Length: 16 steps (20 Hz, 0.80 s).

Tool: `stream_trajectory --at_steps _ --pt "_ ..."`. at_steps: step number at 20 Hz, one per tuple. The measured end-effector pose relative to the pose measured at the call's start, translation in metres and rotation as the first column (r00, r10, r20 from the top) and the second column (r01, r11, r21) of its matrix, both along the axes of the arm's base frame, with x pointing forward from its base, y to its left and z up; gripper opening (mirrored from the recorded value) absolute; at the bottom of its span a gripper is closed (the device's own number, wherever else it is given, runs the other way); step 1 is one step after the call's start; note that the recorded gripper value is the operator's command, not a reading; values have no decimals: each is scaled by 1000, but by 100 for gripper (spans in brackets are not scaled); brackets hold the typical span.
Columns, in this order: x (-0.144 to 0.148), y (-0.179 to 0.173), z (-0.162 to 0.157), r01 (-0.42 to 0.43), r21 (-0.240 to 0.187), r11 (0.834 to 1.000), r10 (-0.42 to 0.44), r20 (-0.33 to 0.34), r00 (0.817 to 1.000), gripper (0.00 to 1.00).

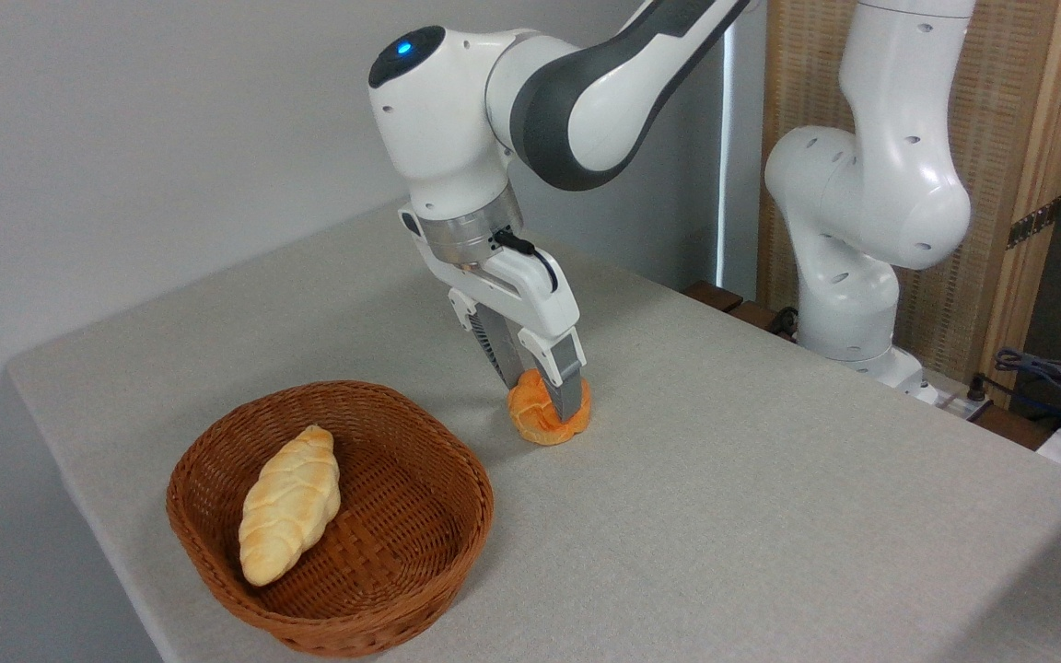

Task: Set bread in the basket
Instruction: 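Close the gripper fingers around the orange bun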

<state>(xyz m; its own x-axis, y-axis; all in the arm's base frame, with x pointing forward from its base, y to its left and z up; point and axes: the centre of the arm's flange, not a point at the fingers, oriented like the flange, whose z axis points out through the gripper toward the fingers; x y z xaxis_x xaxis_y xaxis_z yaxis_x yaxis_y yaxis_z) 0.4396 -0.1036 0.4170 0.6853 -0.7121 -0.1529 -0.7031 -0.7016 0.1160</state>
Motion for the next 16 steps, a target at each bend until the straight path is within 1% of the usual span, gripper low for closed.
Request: stream_trajectory --at_steps 2,3,4,7,16 --pt "0 0 -3 4 6 1000 -4 -6 1000 65" --pt "0 0 -4 5 8 1000 -5 -8 1000 55" --pt "0 0 -5 5 8 1000 -5 -10 1000 51" --pt "0 0 -6 6 8 1000 -6 -11 1000 49" --pt "0 0 -6 7 8 1000 -7 -11 1000 49"
